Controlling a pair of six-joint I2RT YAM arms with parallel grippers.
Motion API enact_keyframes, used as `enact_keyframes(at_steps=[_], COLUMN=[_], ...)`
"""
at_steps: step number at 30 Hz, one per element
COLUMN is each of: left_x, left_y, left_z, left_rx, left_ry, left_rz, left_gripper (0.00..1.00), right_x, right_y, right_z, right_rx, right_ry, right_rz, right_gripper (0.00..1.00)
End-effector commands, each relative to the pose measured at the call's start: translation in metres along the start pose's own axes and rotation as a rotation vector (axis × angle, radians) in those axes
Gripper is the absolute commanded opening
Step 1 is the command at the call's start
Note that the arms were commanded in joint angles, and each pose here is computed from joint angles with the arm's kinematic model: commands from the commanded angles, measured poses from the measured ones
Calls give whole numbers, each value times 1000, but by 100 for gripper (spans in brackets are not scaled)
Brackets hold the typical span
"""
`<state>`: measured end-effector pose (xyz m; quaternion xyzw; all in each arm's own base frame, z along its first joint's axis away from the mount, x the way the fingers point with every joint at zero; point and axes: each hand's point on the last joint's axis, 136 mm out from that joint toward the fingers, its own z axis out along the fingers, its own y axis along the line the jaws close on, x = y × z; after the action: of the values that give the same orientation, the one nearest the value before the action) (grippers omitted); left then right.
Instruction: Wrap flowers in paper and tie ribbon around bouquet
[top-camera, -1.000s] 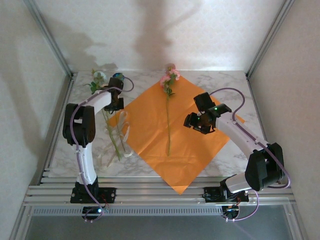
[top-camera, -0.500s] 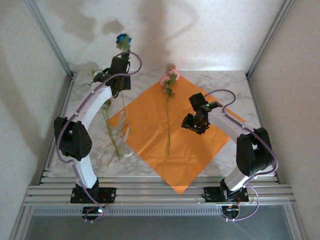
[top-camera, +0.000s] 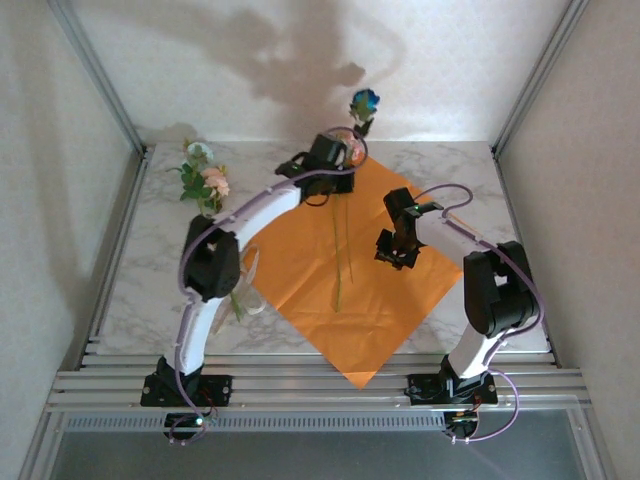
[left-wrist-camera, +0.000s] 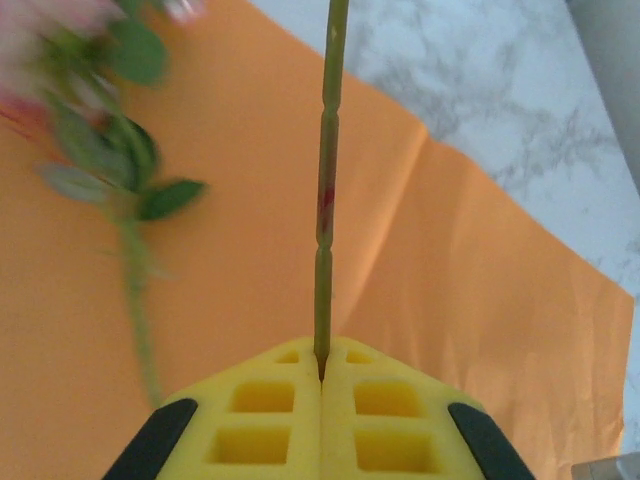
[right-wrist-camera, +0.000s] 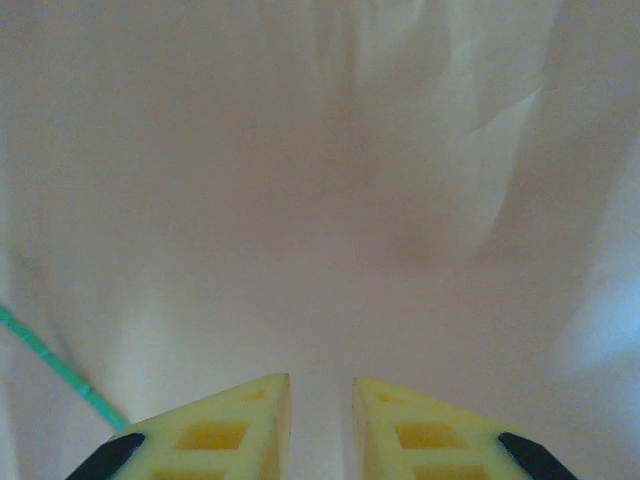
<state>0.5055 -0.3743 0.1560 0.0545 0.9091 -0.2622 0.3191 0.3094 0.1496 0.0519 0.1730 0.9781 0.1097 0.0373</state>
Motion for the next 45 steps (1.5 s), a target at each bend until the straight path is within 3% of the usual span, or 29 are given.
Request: enact_keyframes(at_steps=[1, 8, 11, 12, 13, 15, 17, 21, 26, 29, 37, 45], left_x=[5, 41, 39, 32, 22, -4, -23, -29, 31, 48, 71, 72], left_y=[-3, 18, 23, 21, 18, 16, 29, 130, 283, 330, 371, 385], left_z=[26, 57, 49, 39, 26, -15, -58, -136, -172, -176, -163, -162], left_rx=[39, -19, -73, -86, -96, -137, -184, -365, -543, -573, -624, -675], left_ry=[15, 81, 97, 85, 62, -4, -53, -80, 58, 64, 121, 108], left_rz=[-103, -158, -163, -164, -164, -170, -196, -310, -439, -450, -378, -350], left_gripper=[0, 3, 31, 36, 47, 56, 56, 52, 47, 44, 49, 40], right_x=[1, 3, 3, 3, 3, 3, 3, 2, 4, 3, 3, 2], right_y=[-10, -13, -14, -14, -14, -15, -15, -16, -16, -16, -15, -13], right_z=[4, 9, 13, 15, 16, 17, 18, 19, 21, 18, 15, 12], right_rx=[57, 70, 77, 80, 82, 86, 88, 89, 93, 89, 90, 86], right_ry=[19, 34, 45, 48, 50, 53, 51, 46, 55, 50, 51, 51], right_rz=[21, 27, 25, 23, 22, 17, 13, 10, 1, -4, -9, -10], right_gripper=[23, 24, 24, 24, 24, 24, 24, 24, 23, 23, 24, 24])
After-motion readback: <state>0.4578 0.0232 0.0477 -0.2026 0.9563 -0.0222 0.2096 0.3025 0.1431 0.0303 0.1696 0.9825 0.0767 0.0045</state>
